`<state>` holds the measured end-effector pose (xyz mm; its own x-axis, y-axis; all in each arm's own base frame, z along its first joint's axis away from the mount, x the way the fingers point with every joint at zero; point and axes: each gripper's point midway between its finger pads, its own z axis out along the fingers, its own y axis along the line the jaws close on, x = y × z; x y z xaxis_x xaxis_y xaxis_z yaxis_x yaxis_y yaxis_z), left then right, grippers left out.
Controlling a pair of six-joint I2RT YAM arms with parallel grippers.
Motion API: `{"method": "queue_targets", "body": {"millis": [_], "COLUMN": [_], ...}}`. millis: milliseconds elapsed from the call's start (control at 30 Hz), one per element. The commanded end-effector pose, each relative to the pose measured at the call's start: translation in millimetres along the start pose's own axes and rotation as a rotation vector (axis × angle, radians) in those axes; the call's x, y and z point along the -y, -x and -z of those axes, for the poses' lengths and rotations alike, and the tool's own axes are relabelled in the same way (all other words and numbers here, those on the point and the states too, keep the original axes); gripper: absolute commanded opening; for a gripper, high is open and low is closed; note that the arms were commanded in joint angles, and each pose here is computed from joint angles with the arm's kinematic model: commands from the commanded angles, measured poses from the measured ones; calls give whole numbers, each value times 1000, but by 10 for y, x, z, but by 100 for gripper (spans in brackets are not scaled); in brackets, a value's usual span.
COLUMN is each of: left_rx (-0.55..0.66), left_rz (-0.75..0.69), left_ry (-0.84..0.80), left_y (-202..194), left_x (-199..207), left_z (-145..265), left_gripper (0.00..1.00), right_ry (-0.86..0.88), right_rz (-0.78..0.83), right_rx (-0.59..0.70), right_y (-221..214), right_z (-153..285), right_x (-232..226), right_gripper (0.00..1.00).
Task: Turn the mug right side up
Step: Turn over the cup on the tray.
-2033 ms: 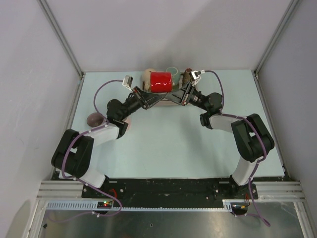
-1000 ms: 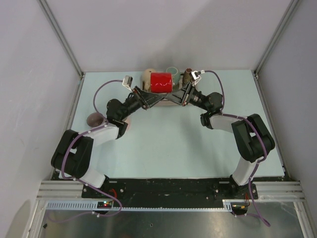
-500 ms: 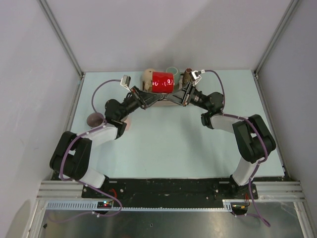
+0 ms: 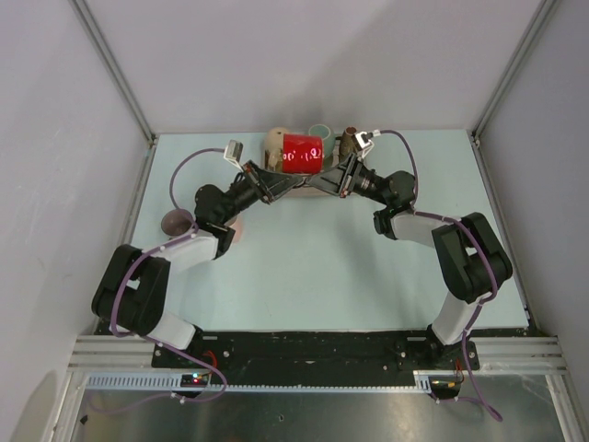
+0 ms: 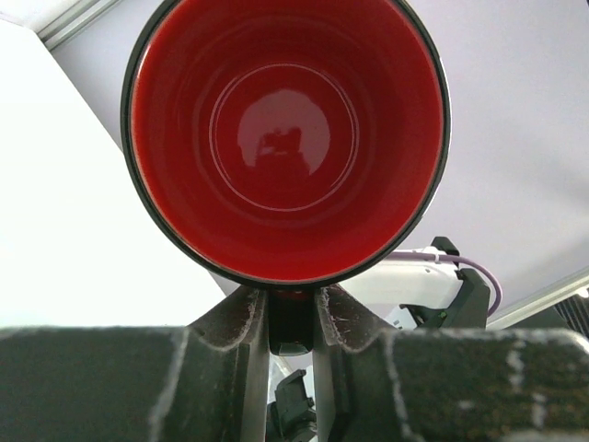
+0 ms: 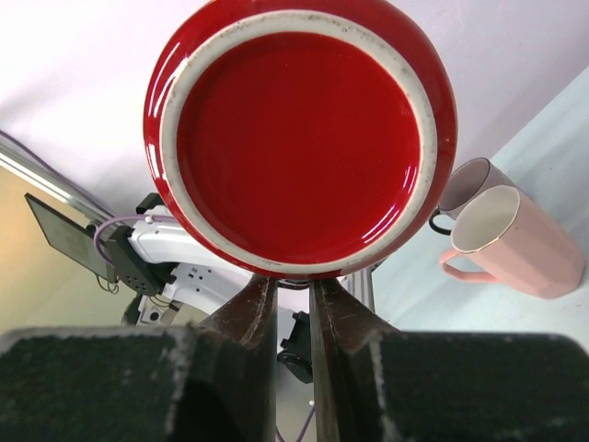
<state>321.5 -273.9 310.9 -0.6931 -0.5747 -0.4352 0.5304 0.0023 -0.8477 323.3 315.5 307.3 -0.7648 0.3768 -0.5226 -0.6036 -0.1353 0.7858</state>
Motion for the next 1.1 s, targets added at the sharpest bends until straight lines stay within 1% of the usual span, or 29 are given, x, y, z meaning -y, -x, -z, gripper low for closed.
{"method": "queue_targets", "body": {"millis": [0,133,233,433,500,600,667,967,1067], "left_rx": [110,110,110,110,110,109,109,107,98], "left_rz": [-173,-178,-180,-186,-187,-189,-188,-205,-228], "left_ry": [-149,-147,-144,-145,-144,-145,-145,-136,-110], "left_y": [296,297,294,294,295,292,292,293,292], "left_x": [554,548,541,551,549,553,556,538,476], "left_z": [49,50,51,54,53,56,58,56,53], "left_gripper": [0,0,0,0,0,0,0,0,0], "right_ry": [72,72,71,72,74,76,78,77,64], "right_rz": [132,134,133,135,134,133,134,155,182], "right_rx": [9,9,9,9,8,1,-1,-18,-26], "right_y": [94,108,116,126,127,118,116,132,166], "right_z": [56,50,51,52,49,45,44,55,85], "right_x": [-245,-262,-265,-273,-282,-282,-290,-301,-284], "right_gripper": [1,8,12,26,32,44,50,68,72]}}
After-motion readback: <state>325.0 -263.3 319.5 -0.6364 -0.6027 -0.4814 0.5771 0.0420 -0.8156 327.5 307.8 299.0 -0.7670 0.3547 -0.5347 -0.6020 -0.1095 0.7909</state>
